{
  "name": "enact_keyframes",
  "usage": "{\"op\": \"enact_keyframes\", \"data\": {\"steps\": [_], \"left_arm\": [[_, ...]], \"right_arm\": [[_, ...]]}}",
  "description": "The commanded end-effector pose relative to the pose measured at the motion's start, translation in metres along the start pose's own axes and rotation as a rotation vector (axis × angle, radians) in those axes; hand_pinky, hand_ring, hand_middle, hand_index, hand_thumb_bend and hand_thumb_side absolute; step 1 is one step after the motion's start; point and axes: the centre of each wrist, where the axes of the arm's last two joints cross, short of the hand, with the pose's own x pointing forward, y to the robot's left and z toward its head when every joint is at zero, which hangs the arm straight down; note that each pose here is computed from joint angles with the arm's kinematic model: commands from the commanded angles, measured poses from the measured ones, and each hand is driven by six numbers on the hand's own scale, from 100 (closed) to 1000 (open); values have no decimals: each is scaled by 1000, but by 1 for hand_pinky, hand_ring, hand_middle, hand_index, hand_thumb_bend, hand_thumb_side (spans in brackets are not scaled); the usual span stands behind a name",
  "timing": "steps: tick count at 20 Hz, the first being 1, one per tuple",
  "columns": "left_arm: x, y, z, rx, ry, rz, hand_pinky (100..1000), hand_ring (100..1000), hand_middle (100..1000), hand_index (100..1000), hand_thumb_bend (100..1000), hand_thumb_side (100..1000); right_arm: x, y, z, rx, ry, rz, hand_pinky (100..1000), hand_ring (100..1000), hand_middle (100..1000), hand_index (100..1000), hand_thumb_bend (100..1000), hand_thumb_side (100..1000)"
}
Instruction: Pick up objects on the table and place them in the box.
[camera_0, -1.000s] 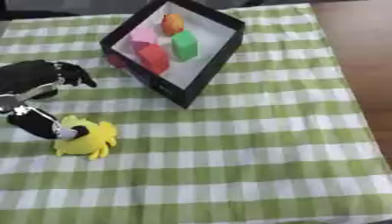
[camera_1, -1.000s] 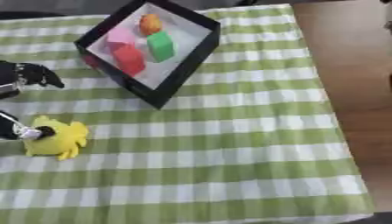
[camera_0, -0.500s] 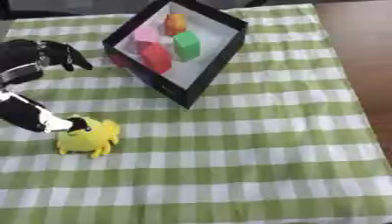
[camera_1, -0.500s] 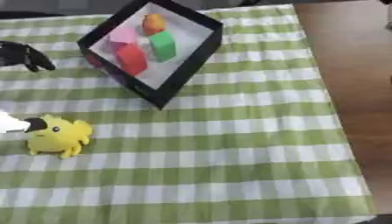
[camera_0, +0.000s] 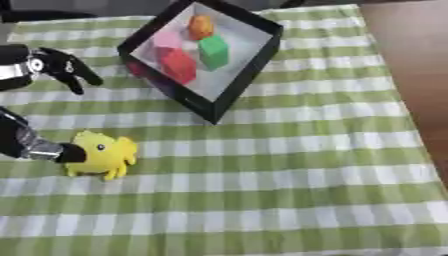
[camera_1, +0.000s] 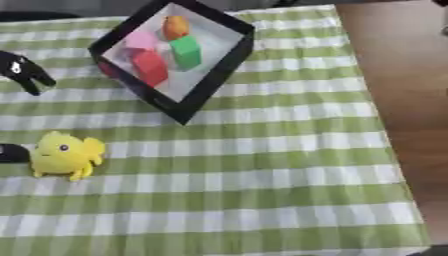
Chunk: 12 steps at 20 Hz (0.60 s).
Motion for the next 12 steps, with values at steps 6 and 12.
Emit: {"op": "enact_keyframes", "data": {"steps": [6,12], "left_arm": [[-18,-1,-15,-32,110,-66,846,764,798,853,708,352],[-32,-9,-28,-44,161,-120,839,780,815,853,703,336]], "right_arm": [[6,-7,0,-5,-9,34,916,679,672,790,100,255],[5,-7,0,-5,-5,33,916,678,671,789,100,260]]}}
